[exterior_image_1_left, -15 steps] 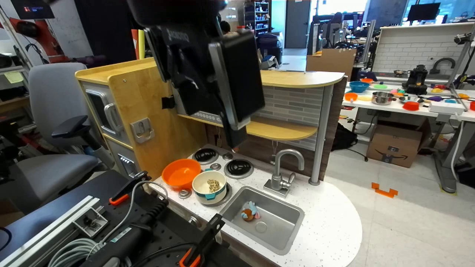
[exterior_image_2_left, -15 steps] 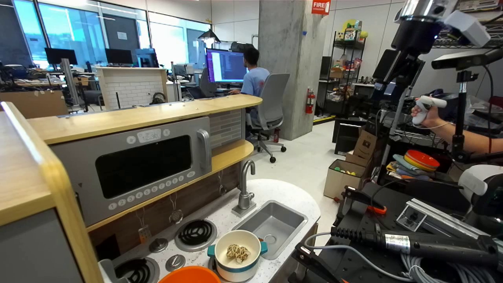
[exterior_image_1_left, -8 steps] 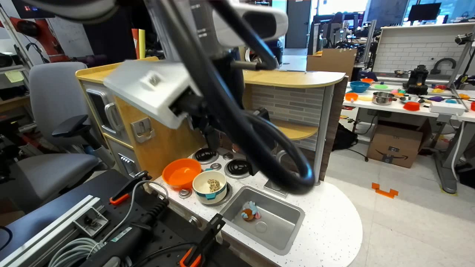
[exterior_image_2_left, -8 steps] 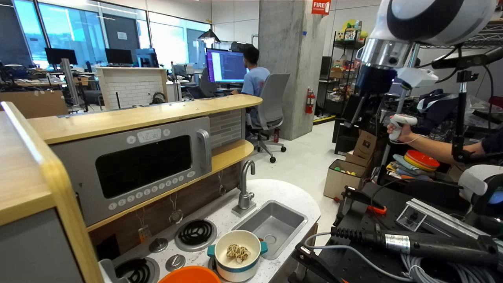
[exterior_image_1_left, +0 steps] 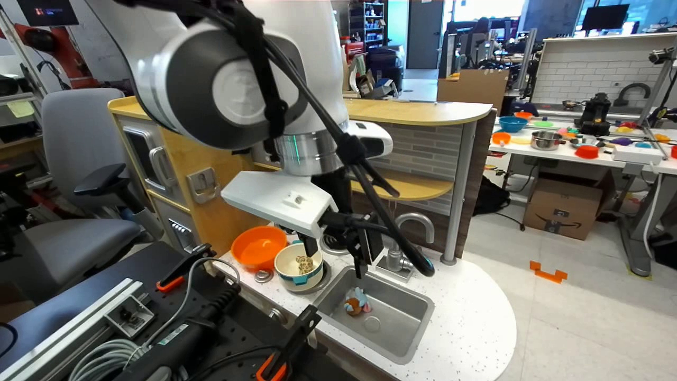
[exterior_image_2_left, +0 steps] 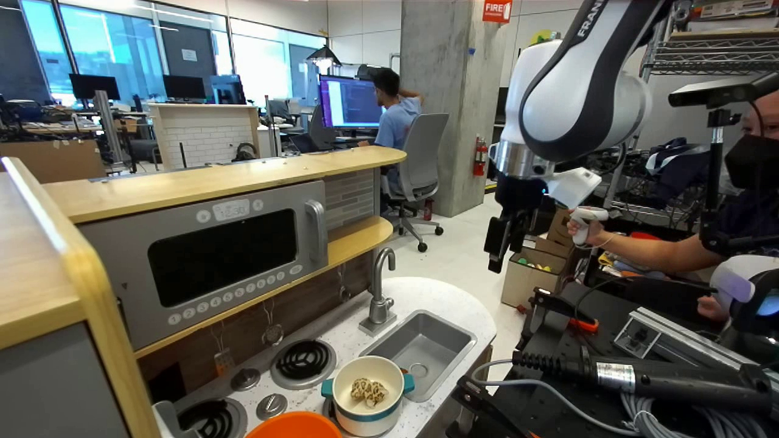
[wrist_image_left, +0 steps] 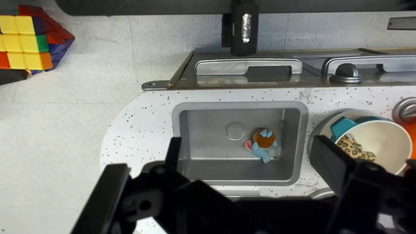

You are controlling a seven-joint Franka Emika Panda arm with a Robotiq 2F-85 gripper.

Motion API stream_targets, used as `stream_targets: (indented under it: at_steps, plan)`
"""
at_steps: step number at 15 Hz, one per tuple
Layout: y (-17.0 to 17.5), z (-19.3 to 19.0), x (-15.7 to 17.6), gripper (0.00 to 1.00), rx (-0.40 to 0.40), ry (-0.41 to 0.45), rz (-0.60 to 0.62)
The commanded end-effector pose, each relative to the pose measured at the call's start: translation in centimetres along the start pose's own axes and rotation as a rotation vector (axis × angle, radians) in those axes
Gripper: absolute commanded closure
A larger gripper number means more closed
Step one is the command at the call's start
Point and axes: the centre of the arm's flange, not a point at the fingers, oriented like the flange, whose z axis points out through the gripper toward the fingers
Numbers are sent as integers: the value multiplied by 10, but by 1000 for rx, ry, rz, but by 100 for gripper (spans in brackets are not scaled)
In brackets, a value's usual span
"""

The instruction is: Pick up the plush toy in the sink and put it in the orange bowl

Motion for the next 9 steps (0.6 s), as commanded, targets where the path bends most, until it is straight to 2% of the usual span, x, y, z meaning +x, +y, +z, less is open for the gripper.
stream_targets:
  at_steps: [1,9]
  plan:
    - [-7,55,45,0,-11,-30,-83]
    - [-37,161,100,0,1,-115,-164]
